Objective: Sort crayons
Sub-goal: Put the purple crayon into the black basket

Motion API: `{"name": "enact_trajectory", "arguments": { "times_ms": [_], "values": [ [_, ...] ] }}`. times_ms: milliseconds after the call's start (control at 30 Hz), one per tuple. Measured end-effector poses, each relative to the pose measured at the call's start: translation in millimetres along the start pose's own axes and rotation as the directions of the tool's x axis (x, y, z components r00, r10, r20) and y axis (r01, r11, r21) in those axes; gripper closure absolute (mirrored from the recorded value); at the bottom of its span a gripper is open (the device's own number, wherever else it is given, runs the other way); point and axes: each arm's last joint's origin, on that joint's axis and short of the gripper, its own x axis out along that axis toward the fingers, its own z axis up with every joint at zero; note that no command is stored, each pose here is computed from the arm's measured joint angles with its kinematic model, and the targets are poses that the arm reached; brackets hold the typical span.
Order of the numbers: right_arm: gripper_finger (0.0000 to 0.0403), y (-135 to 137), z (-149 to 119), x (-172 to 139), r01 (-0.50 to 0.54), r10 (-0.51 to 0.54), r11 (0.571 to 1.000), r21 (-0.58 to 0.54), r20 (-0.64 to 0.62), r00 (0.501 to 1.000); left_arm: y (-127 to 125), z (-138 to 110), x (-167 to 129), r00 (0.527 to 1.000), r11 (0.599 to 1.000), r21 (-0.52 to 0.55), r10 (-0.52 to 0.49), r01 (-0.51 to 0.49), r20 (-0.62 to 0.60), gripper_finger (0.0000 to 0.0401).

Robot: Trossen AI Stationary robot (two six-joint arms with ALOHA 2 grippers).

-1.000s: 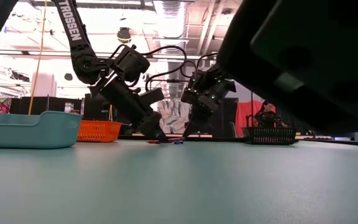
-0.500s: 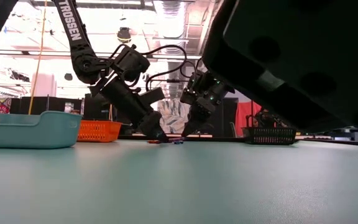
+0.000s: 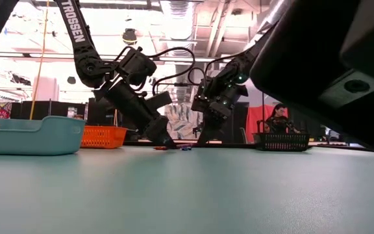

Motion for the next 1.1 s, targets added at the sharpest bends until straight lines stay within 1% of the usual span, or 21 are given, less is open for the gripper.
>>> {"name": "enact_trajectory", "arguments": {
  "times_ms": [233,367,533,633,900,1100],
  "values": [
    [0.0275,4.4,1.8,3.4,0.025,-0.025,0.999,-0.025,-0.029,0.999,0.1,1.2,-0.1,1.0,1.0,-0.002,-0.001,0.001,0.012,0.0239],
    [0.0275,5.0,2.3,4.0,0.033,-0.034,0.999,-0.028,-0.035,0.999,-0.7,3.0,-0.1,0.999,0.999,-0.012,-0.033,0.033,0.033,0.0239],
    [0.0274,5.5,3.1,4.6,0.048,-0.048,0.999,-0.017,-0.04,0.998,-0.9,3.5,-0.2,0.998,0.999,-0.013,-0.039,0.04,0.039,0.0239],
    [0.0274,6.8,6.1,3.7,0.005,-0.005,1.0,0.005,-0.007,1.0,-1.2,3.6,-0.2,0.998,0.998,-0.022,-0.053,0.054,0.041,0.0239],
    [0.0275,6.3,7.6,1.6,-0.033,0.032,0.999,0.039,0.022,0.999,-1.6,3.6,-0.3,0.997,0.998,-0.025,-0.061,0.063,0.041,0.0239],
    [0.0286,4.5,6.5,0.4,-0.028,0.027,0.998,0.047,0.022,0.999,-1.3,5.2,-0.3,0.997,0.998,-0.019,-0.059,0.06,0.059,0.0239]
  ]
}}
